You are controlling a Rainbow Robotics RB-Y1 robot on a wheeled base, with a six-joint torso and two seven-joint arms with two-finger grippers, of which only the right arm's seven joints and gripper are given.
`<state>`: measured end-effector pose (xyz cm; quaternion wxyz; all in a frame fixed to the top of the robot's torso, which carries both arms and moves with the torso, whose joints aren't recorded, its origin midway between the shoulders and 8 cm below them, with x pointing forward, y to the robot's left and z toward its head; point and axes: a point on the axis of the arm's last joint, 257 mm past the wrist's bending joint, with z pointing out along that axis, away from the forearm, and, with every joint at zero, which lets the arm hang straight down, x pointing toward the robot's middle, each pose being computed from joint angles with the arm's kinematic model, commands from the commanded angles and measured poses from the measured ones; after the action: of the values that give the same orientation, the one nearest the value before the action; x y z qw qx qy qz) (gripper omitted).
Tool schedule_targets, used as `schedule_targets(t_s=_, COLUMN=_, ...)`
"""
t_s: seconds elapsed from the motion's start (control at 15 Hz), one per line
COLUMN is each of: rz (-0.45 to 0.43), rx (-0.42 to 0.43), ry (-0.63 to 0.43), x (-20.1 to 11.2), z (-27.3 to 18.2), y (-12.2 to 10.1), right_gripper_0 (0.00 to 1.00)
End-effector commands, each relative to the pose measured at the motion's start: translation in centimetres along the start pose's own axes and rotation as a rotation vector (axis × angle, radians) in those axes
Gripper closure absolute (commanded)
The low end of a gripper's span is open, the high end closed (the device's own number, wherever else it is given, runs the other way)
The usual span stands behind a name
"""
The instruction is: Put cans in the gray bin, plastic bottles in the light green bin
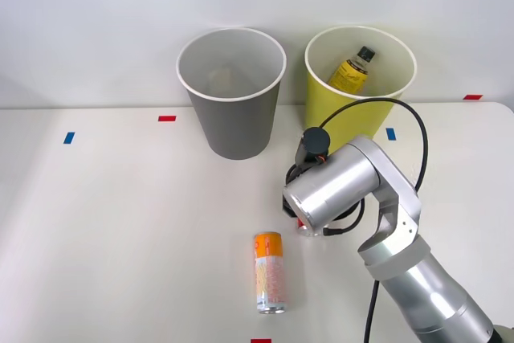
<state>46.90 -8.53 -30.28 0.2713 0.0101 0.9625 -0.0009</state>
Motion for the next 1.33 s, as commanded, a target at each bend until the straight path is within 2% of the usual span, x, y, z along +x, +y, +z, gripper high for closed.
schedule_targets(t_s=0.07, rz=-0.049, rx=0.032, ry=-0.045, x=-0.4, z=-0.4, y=0.4, right_gripper_0=1.0)
schedule_targets(t_s=0.33, rz=-0.108, rx=-0.005, ry=-0.135, x=-2.0, z=-3.0, y=1.2, right_gripper_0=1.0)
schedule_targets(t_s=0.6, rz=-0.142, rx=-0.079, ry=-0.286, x=-3.8, z=-7.4, y=1.9, right_gripper_0=1.0)
schedule_targets(t_s=0.8, rz=-0.263, rx=-0.068, ry=-0.426, x=-4.8, z=-9.8, y=1.1, right_gripper_0=1.0)
schedule_targets(t_s=1.33, rz=-0.245, rx=-0.15, ry=-0.814, x=-9.3, z=-14.1, y=1.2, right_gripper_0=1.0)
